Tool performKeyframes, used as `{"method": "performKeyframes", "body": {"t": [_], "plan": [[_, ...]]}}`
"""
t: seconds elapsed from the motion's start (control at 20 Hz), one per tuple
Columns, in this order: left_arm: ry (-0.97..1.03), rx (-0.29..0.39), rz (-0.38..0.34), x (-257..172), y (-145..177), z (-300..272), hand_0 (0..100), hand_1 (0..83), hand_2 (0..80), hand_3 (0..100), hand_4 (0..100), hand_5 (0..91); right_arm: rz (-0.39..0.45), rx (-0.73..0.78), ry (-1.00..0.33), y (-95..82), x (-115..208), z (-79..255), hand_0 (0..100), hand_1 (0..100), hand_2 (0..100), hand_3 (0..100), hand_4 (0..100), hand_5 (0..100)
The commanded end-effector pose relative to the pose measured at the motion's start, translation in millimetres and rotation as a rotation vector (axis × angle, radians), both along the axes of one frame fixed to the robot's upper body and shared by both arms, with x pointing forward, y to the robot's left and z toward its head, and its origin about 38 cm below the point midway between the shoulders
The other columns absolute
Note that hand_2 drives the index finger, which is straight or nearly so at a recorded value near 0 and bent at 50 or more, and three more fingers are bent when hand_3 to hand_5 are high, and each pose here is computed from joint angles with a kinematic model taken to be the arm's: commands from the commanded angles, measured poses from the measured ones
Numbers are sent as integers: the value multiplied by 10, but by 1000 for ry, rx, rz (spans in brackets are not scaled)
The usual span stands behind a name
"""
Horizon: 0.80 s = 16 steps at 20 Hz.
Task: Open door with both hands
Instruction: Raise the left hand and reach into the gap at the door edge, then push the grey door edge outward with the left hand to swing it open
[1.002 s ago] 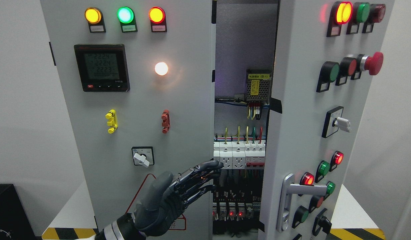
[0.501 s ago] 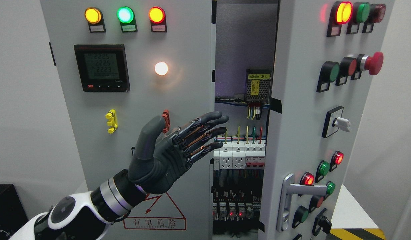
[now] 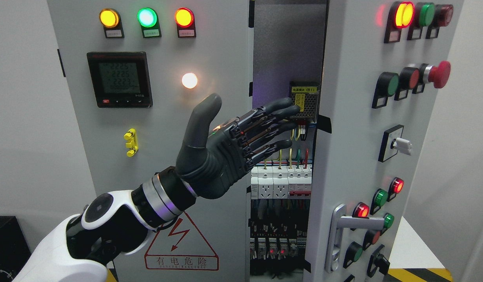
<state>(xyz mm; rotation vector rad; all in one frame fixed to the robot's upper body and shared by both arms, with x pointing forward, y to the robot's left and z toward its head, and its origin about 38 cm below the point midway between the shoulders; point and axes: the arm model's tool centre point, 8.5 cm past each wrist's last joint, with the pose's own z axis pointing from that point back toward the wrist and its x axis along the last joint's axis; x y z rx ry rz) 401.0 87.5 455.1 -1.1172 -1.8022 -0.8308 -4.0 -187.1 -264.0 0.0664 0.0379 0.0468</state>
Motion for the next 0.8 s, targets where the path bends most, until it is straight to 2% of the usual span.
{"method": "performKeyframes", "body": {"t": [0.0,0.5,0.75], "plan": [[83,25,-85,92,-576,-162,0,0,0,0,0,0,-30,0,-37,0,197,-2,0,0,0,0,0,0],[81,49,-157,-63,-862,-201,0,0,0,0,0,0,-30,0,-37,0,197,-2,0,0,0,0,0,0],[61,39,-203,-175,-1025,-103,0,0,0,0,0,0,-30,1,-38,0,206,-1,0,0,0,0,0,0]]}}
